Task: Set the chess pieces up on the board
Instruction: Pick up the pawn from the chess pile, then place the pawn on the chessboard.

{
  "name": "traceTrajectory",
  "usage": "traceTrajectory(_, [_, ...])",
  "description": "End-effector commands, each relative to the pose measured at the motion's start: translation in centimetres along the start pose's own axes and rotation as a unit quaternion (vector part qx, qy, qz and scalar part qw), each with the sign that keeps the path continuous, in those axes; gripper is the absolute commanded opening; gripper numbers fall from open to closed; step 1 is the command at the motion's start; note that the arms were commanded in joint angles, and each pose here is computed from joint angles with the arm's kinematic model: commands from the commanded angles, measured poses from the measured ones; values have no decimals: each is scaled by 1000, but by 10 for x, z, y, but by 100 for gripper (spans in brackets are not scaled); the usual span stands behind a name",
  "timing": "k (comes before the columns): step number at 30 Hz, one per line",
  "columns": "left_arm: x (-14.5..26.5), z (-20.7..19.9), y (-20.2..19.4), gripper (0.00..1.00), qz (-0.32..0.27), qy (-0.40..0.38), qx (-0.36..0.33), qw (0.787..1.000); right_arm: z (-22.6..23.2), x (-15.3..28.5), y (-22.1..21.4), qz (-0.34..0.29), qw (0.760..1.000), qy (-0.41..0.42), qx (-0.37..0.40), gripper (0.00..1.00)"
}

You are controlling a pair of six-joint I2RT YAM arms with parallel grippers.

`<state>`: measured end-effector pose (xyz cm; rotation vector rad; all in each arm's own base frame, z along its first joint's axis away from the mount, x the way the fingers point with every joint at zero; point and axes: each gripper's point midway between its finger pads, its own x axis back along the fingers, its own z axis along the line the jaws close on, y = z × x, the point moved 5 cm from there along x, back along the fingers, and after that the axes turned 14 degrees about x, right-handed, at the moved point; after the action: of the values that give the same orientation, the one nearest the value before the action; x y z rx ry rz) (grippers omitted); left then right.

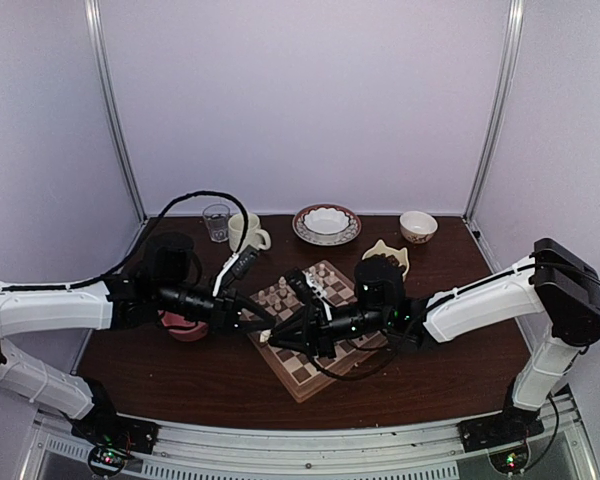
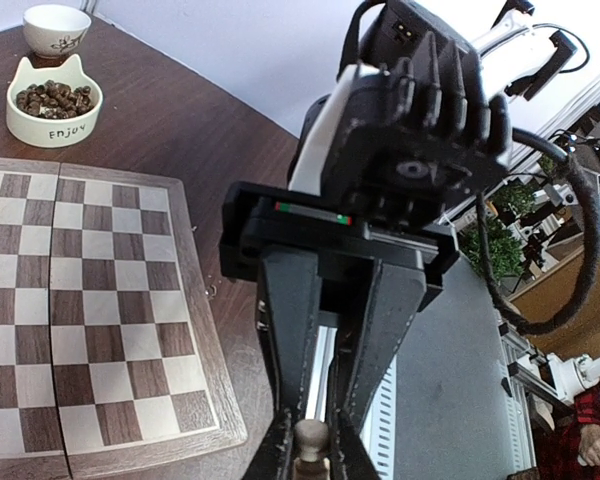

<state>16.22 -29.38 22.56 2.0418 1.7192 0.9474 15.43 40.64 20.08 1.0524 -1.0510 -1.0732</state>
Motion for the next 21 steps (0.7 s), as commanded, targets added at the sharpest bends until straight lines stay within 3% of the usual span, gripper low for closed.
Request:
traceTrajectory(1, [5,-13,13,13,-24,-4,-37,999,7,2,11,-12,1000,7,17,14])
traceTrajectory(4, [6,-12,13,13,-27,3,-38,999,6,3,11,-9,1000,1,18,6])
traceTrajectory(8, [11,-10,14,12,-41,28,-43,998,4,5,9,4,1000,-16,18,4])
traceTrajectory(13, [26,5,19,12,-81,128,-40,988,-14,9,2,66,994,-80,15,0])
traceTrajectory(16, [45,23,21,12,-118,230,-31,966,-24,19,-2,143,982,-124,11,0])
traceTrajectory(21, [83,51,24,12,-173,396,-26,901,-39,40,-8,314,931,-189,13,0])
